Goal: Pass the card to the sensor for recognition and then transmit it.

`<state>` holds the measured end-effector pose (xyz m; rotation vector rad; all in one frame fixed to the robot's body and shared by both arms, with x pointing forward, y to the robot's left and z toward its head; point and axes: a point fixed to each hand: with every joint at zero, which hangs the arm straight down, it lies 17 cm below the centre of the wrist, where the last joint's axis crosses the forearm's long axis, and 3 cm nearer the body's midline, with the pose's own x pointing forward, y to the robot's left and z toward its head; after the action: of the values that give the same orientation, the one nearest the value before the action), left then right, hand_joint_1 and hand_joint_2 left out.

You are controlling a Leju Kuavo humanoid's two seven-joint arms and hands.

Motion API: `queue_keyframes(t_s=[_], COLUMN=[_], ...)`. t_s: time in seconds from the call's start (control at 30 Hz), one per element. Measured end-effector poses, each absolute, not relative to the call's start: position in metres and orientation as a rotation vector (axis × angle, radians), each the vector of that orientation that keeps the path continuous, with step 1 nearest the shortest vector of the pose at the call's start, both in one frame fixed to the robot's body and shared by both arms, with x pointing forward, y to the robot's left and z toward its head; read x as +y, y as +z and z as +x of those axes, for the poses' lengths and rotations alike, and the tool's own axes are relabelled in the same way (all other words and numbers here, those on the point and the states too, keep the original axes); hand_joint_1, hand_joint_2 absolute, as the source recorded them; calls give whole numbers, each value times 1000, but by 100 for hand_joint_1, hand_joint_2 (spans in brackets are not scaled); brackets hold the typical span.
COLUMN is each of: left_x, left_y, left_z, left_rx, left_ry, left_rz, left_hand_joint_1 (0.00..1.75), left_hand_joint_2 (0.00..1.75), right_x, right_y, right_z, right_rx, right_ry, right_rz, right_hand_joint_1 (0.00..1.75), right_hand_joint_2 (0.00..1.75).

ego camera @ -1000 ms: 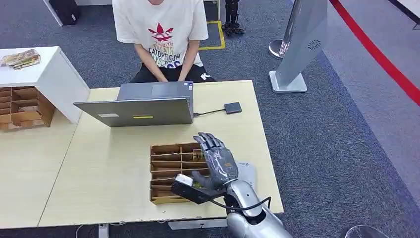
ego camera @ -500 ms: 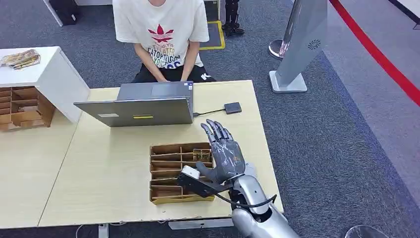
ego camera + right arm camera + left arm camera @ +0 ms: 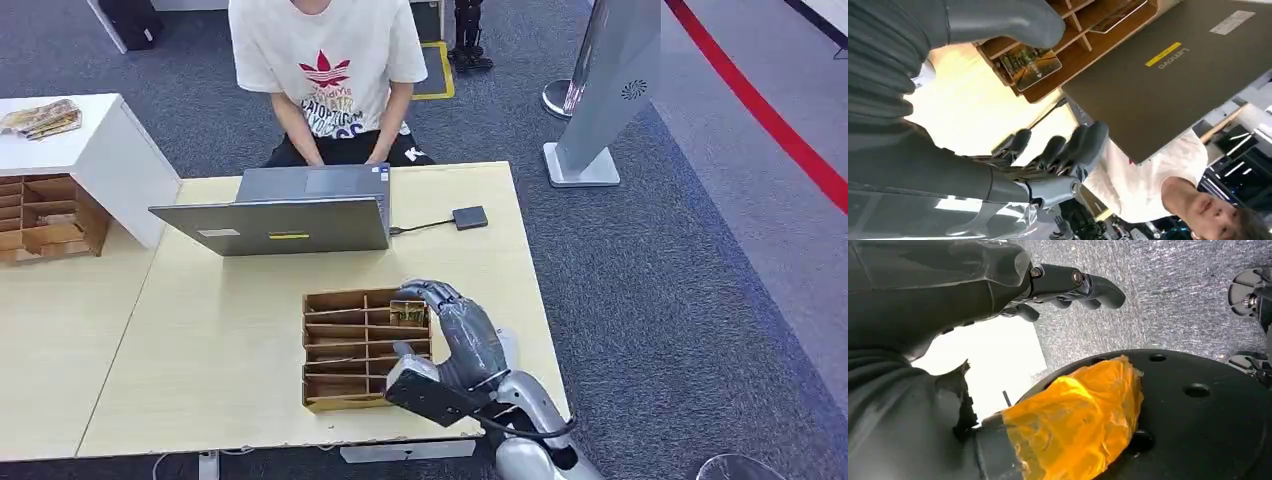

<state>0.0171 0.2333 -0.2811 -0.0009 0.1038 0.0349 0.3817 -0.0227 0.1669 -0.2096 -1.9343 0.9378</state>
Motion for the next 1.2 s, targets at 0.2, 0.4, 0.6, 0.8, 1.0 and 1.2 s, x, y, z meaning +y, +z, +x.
queue_keyframes(t_s=[0.2,0.4,0.6,0.8,1.0,1.2], left_x=[233,233,233,234,234,234], left_y=[-281,-281,-281,-281,-281,-281], left_z=[18,18,18,17,16,16], left_rx=[101,98,98,105,108,108], left_ry=[41,43,42,33,25,25], left_rz=[-2,-2,0,2,4,4], left_hand_joint_1=[0,0,0,0,0,0], left_hand_joint_2=[0,0,0,0,0,0], right_x=[-29,-29,-24,-20,-16,-15], right_y=[161,154,140,114,94,85], right_z=[369,359,351,349,347,345], right_rx=[-1928,-1918,-1909,-1874,-1837,-1820], right_ry=[952,986,1066,1161,1215,1238], right_rz=[-188,-174,-245,-337,-354,-354], right_hand_joint_1=[94,70,72,79,77,79], right_hand_joint_2=[175,175,175,175,175,175])
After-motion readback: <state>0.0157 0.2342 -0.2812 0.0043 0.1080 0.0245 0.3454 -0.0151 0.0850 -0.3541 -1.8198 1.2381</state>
